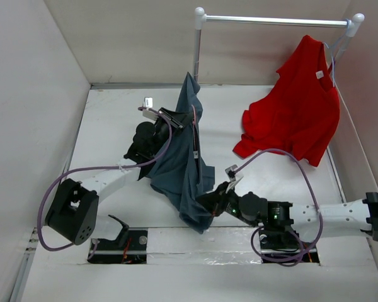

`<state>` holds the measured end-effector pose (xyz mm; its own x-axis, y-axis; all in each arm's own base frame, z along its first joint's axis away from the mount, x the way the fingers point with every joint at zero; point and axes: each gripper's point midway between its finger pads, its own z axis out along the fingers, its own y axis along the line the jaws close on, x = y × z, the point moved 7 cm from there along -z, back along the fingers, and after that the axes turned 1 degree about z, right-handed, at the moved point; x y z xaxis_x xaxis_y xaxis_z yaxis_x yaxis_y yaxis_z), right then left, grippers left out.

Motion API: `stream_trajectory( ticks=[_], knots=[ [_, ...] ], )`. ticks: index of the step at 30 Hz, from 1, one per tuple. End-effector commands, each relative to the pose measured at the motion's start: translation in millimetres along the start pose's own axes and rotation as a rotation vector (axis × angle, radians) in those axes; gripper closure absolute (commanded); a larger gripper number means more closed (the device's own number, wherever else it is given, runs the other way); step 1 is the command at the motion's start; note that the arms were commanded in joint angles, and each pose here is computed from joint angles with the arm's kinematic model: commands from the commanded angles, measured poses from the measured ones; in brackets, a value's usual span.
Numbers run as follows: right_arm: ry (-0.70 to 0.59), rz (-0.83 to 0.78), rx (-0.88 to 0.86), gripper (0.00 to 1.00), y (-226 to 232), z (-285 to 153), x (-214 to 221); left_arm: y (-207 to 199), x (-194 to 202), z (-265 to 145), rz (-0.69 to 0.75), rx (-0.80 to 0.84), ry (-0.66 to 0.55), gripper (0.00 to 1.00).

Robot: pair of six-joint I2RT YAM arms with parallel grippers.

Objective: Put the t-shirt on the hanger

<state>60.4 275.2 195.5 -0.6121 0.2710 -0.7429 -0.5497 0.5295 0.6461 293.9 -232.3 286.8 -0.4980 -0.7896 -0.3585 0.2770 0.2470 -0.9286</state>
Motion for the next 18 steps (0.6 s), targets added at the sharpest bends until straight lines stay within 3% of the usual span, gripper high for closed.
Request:
stream_trajectory(
  ticks=[1, 6, 12, 18],
  knots=[
    [0.082, -0.020, 0.050, 1.00, -19, -11, 20, -40, -28, 9, 0.017, 0.157, -0.122, 1.00],
    [0.052, -0.003, 0.080, 1.00, -17, -24, 2, -43, -22, 5, 0.122, 0.122, -0.129, 1.00],
    [-0.053, -0.031, 0.029, 1.00, 9, -24, -33, -17, -1, -20, 0.123, 0.082, -0.046, 1.00],
    [0.048, -0.154, 0.141, 1.00, 12, 25, -12, 13, 23, -38, 0.107, 0.037, 0.098, 1.00]
  ],
)
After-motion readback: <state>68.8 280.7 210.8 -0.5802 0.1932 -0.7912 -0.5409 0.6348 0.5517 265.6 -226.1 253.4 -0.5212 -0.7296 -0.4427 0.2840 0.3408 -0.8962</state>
